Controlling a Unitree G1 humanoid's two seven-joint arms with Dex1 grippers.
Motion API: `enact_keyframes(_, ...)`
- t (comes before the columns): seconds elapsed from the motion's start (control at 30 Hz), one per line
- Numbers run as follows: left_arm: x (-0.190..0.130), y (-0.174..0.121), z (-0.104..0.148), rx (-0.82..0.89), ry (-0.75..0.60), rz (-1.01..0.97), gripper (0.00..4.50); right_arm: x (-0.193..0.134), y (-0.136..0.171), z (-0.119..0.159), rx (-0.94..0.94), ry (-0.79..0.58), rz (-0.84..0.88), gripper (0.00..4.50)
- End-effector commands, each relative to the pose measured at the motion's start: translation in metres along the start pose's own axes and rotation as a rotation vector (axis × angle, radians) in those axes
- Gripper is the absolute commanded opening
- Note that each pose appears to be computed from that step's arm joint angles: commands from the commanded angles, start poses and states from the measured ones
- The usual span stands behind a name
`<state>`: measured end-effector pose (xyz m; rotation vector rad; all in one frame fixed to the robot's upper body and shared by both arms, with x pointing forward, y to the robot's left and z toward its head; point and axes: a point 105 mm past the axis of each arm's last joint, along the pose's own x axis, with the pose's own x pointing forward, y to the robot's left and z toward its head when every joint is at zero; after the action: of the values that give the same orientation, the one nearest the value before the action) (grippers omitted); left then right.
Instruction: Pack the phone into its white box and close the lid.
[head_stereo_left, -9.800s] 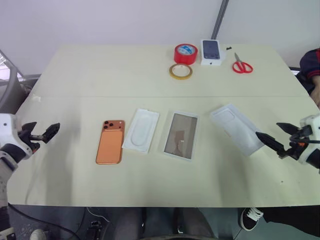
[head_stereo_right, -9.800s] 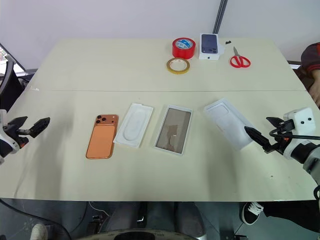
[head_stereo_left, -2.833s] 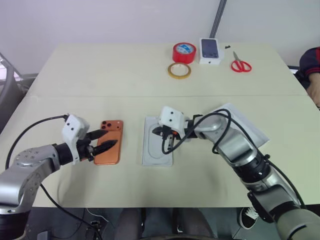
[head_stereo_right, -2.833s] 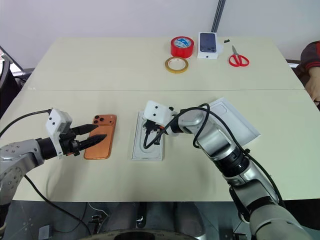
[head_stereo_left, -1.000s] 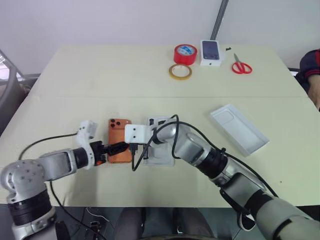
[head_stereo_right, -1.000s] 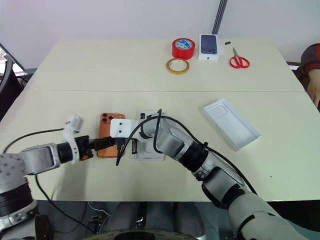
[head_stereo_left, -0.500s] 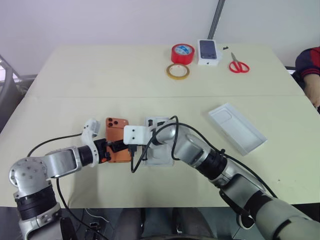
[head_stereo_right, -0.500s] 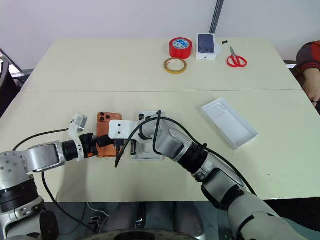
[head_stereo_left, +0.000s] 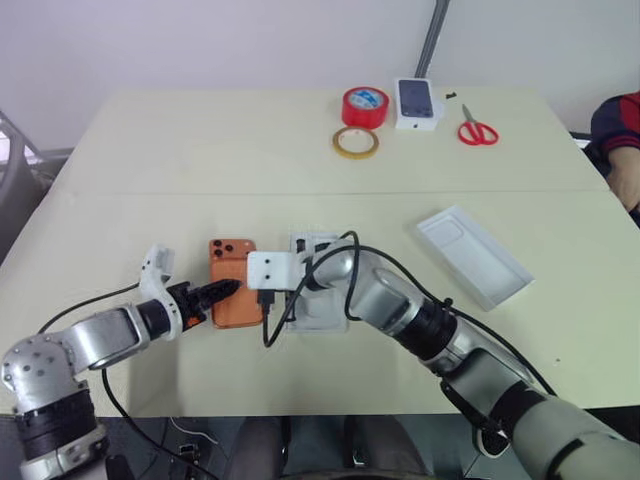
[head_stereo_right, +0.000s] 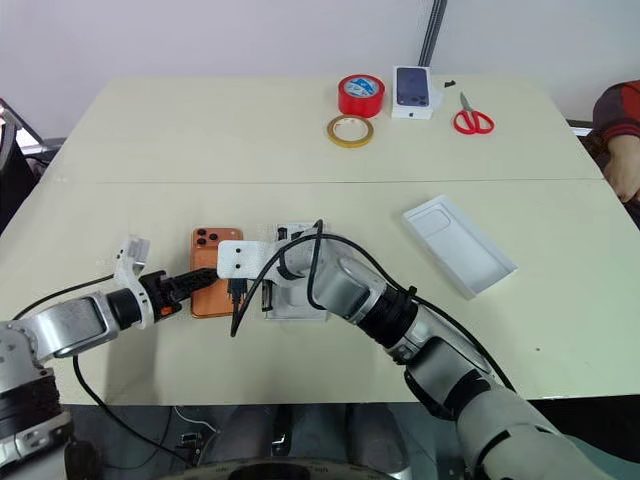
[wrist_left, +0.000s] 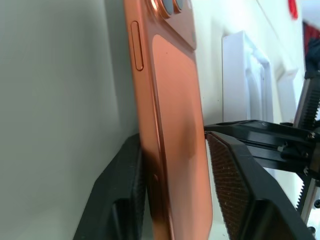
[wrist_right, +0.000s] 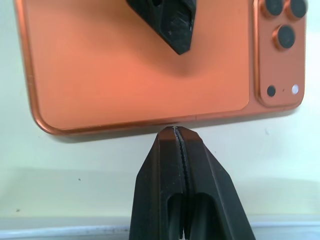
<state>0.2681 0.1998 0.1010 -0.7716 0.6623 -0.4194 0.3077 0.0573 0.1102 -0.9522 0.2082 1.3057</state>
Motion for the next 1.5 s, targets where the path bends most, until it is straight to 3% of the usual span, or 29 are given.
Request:
enact_keyframes(0.03,-0.005,-0.003,0.007,-0.028,-0.036,-0.013,2.27,-0.014,-0.008,0.019,-0.037,-0.063,-0.035,0.0)
enact_keyframes(0.1,-0.006,-0.002,0.007,-0.042,-0.038,-0.01,2.27,-0.017,-0.008,0.019,-0.037,-0.063,-0.039,0.0)
enact_keyframes(0.2,-0.007,-0.002,0.008,-0.065,-0.047,-0.011,1.39,-0.023,-0.009,0.017,-0.034,-0.066,-0.05,0.0)
enact_keyframes(0.3,-0.008,-0.005,0.01,-0.077,-0.052,-0.025,0.05,-0.032,-0.013,0.016,-0.014,-0.076,-0.072,0.0)
enact_keyframes(0.47,-0.012,-0.022,0.018,-0.076,-0.083,-0.092,0.05,-0.065,-0.017,0.017,0.036,-0.168,-0.117,0.0)
enact_keyframes(0.63,-0.006,-0.057,0.025,-0.037,-0.113,-0.204,0.05,-0.124,-0.026,0.008,0.138,-0.371,-0.259,0.0)
enact_keyframes(0.83,0.019,-0.095,0.006,-0.032,-0.063,-0.329,0.05,-0.159,-0.01,-0.044,0.326,-0.328,-0.245,0.0)
enact_keyframes(1.07,0.043,-0.101,-0.022,-0.088,0.039,-0.315,0.05,-0.17,-0.009,-0.066,0.375,-0.261,-0.309,0.0)
enact_keyframes(1.5,0.057,-0.097,-0.03,-0.087,0.104,-0.257,0.05,-0.175,-0.013,-0.071,0.381,-0.242,-0.347,0.0)
